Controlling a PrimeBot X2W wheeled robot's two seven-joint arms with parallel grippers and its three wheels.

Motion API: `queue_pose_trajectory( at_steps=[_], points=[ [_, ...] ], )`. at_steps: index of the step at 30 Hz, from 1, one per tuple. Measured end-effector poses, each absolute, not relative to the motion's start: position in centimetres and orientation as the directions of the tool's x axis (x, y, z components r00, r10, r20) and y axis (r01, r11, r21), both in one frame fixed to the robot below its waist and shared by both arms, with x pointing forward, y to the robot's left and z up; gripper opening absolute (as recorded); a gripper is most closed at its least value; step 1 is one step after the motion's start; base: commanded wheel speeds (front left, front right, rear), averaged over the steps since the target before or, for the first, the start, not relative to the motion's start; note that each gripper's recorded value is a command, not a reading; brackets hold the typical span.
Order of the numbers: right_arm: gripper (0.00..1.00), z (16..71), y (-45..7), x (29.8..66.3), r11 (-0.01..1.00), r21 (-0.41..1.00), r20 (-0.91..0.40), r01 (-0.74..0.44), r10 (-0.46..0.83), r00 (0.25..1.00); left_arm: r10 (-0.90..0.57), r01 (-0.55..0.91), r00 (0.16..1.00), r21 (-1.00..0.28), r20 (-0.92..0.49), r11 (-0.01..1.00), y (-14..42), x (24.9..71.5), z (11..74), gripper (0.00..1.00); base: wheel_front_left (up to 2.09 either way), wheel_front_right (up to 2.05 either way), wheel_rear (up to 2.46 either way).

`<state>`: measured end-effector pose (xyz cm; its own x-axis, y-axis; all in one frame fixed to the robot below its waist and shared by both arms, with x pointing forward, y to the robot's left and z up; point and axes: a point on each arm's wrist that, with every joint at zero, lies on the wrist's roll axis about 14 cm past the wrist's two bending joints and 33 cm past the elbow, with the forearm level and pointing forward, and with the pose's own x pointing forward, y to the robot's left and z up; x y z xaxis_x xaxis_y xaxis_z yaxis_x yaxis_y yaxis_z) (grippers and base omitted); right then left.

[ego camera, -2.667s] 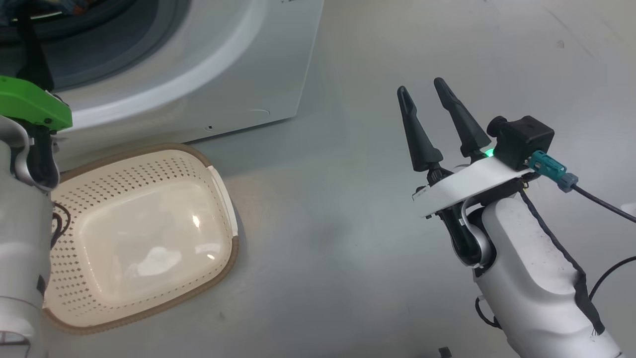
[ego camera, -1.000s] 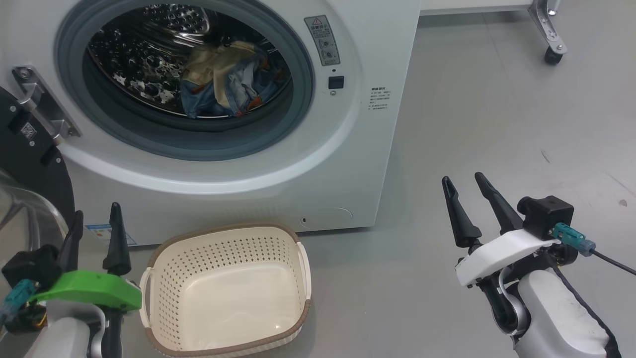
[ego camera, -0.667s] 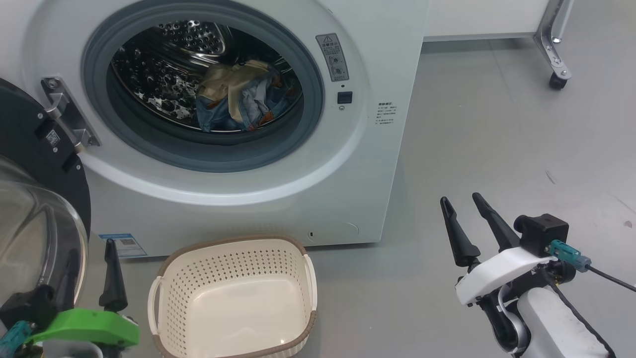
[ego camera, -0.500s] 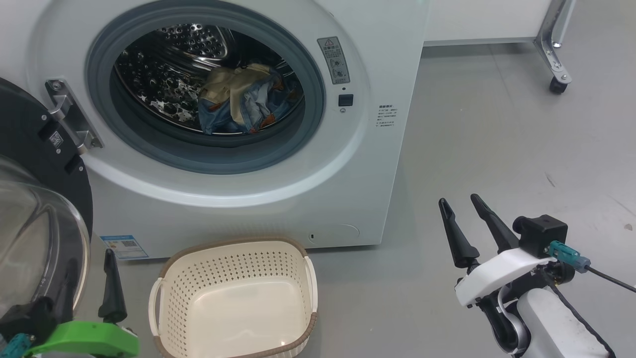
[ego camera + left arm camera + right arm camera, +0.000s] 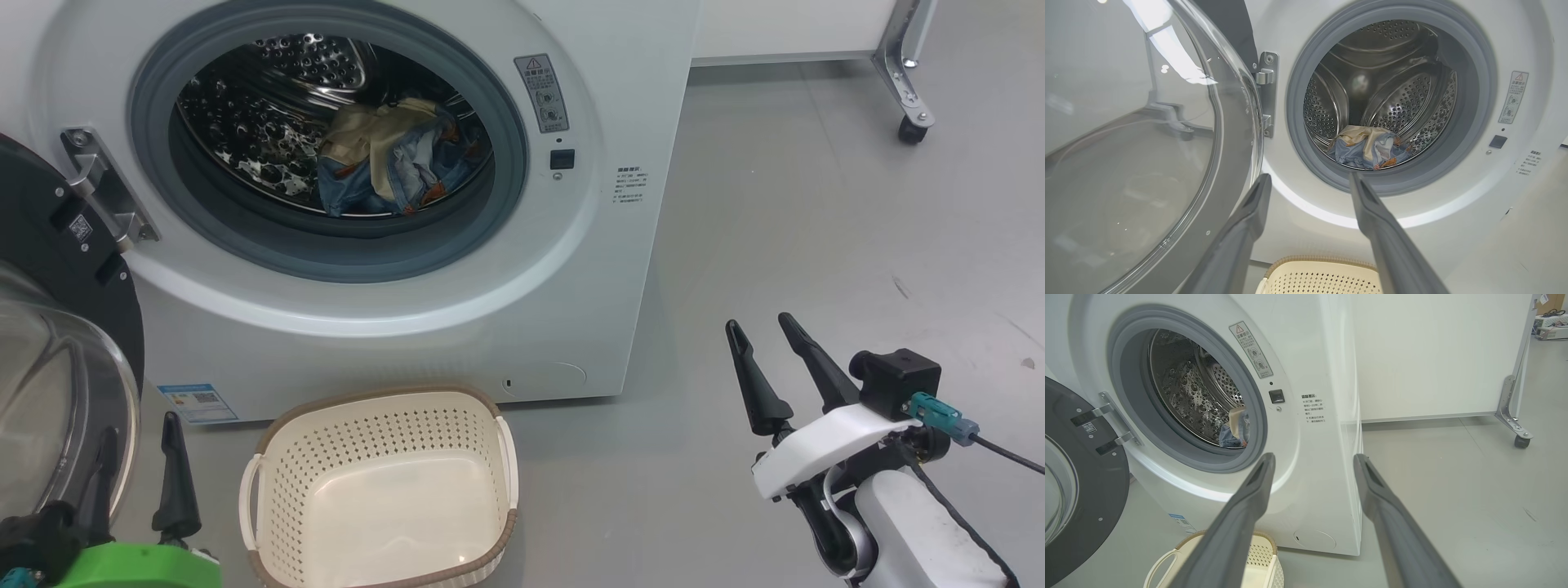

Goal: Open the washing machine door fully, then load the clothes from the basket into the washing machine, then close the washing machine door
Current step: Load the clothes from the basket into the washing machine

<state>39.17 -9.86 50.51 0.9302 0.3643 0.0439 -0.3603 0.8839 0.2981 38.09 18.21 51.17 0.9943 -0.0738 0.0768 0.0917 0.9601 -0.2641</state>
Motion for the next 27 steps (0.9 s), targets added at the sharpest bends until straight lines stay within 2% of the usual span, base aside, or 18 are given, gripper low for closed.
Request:
queue_pose_trajectory(
  at_steps=[27],
  points=[
    [1.0,50.4,-9.8,39.3,0.882,0.301,0.041,-0.362,0.368,0.929,-0.06,0.081,0.994,-0.268,0.087,0.96,18.7,37.1,51.3,1.0,-0.07,0.07,0.0]
  ],
)
